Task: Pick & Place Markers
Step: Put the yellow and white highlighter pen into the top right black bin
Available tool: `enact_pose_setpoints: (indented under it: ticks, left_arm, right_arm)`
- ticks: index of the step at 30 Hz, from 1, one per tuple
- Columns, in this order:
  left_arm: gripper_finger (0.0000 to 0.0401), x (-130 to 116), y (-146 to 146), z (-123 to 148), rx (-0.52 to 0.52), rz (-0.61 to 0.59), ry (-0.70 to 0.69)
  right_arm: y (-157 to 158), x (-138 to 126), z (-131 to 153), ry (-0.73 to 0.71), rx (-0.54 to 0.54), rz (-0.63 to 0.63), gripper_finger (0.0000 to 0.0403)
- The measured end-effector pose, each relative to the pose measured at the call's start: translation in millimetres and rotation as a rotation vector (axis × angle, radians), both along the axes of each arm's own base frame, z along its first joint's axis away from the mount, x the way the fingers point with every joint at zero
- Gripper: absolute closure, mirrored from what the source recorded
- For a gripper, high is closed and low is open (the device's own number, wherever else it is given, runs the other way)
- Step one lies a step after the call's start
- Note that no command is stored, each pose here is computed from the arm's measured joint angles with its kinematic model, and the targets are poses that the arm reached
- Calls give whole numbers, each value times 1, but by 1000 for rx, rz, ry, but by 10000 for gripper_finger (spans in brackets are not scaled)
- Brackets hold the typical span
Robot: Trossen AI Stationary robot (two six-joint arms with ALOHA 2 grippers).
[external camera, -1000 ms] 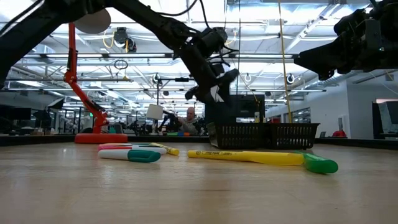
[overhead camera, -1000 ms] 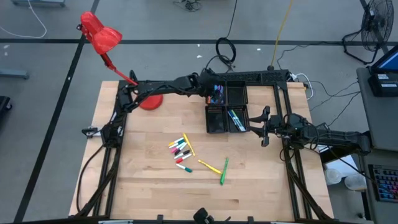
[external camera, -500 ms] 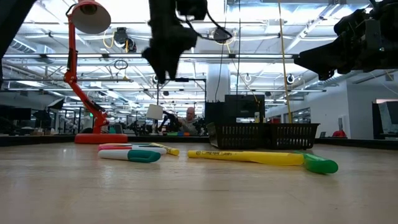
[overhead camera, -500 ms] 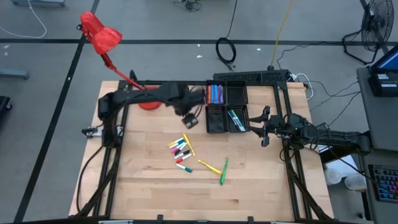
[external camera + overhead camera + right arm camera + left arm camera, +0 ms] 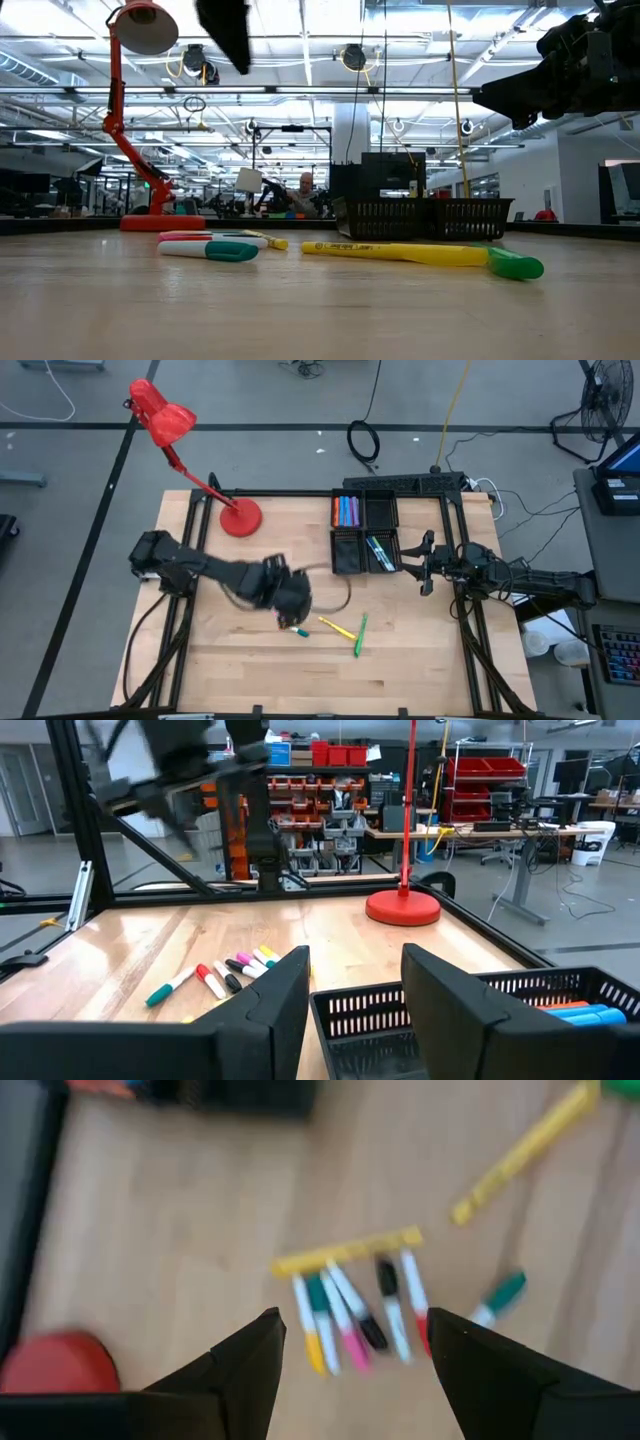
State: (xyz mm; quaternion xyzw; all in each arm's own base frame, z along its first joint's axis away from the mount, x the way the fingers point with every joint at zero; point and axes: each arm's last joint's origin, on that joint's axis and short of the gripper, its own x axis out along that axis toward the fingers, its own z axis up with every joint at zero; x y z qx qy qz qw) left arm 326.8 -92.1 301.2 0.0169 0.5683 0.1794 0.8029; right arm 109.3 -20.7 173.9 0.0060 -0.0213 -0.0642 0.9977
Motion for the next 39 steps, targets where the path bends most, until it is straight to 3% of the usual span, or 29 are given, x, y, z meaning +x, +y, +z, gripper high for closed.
enact_pose_setpoints:
  ticks: [5, 11, 15, 21, 25, 32, 39]
  left_arm:
    - [150, -14, -9, -39, 60, 91, 64]
    - [151, -24, 9, -92, -10, 132, 159]
    - [151, -33, 33, -107, -44, 168, 160]
    - [151, -44, 67, -119, -168, 169, 18]
    - [151, -56, 81, -133, -206, 194, 6]
    - [151, -67, 94, -160, -257, 231, 1]
    - [151, -70, 96, -165, -252, 229, 9]
  right_arm:
    - [0, 0, 0, 1, 0, 0, 257]
    - [0, 0, 0, 0, 0, 0, 257]
    - [0, 0, 0, 0, 0, 0, 257]
    - [0, 0, 0, 0, 0, 0, 257]
    - [0, 0, 0, 0, 0, 0, 257]
    - [0, 0, 0, 0, 0, 0, 257]
    - [0, 0, 0, 0, 0, 1, 257]
